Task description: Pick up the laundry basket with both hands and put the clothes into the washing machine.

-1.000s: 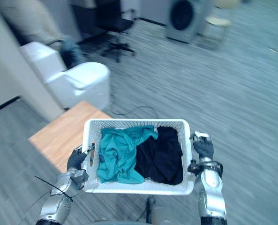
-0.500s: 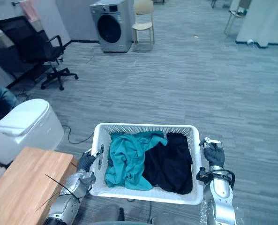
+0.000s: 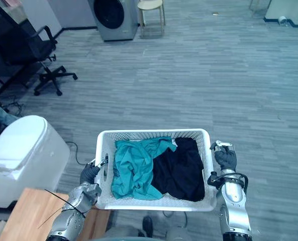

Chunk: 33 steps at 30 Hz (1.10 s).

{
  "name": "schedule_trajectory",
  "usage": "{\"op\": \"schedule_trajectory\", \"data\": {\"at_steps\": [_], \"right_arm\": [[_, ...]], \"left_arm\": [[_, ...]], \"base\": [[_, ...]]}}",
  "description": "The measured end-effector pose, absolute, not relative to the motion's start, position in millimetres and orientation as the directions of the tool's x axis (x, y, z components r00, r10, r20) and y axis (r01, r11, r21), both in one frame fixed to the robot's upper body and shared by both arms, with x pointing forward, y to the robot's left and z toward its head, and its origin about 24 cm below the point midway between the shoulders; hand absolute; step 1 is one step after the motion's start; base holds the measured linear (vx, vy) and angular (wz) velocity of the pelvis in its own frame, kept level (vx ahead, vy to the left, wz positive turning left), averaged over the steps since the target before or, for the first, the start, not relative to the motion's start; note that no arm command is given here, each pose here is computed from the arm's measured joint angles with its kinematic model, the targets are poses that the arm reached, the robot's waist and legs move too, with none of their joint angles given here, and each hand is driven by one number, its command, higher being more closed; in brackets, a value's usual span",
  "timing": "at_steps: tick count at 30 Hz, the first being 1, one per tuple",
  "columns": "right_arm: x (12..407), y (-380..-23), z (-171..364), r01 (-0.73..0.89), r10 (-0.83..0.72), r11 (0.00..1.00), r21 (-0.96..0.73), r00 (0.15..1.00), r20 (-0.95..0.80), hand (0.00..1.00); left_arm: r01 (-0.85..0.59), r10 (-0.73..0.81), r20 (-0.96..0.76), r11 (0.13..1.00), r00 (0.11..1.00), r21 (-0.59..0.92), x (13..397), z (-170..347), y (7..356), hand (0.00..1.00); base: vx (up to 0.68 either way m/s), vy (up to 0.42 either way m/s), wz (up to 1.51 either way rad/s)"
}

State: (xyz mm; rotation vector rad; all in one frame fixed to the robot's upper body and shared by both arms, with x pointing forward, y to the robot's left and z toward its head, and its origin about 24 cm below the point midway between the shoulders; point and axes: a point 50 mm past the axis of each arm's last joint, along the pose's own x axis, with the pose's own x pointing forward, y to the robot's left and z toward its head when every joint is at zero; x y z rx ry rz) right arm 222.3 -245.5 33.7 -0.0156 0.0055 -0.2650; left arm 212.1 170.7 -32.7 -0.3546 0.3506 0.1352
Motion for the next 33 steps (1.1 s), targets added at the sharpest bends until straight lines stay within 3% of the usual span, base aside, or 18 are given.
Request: {"op": "schedule_trajectory", "data": {"at_steps": [9, 16, 27, 33], "right_arm": [[193, -250, 53, 0.361, -0.366, 0.93, 0.07, 0.926, 0.092, 1.0], [164, -264, 60, 0.407, -0.408, 0.913, 0.04, 0.909, 0.08, 1.0], [181, -260, 76, 0.352, -0.353, 0.935, 0.036, 0.922, 0.162, 1.0], [184, -262, 48, 0.384, -0.384, 0.923, 0.013, 0.922, 0.04, 1.0]], "left_arm": [[-0.077, -0.003, -0.264, 0.953, 0.965, -0.293, 239, -9, 159, 1.0], [-0.031, -0.058, -0.266, 0.947, 0.962, -0.32, 237, -11, 140, 1.0], [-0.074, -0.032, -0.277, 0.928, 0.96, -0.365, 229, -15, 144, 1.0], [-0.081, -0.022, -0.317, 0.948, 0.948, -0.307, 221, -22, 148, 1.0]], "base": [[0.39, 0.037, 0.2], [0.57, -0.115, 0.36], [0.45, 0.147, -0.55], [0.59, 0.344, -0.21]]}}
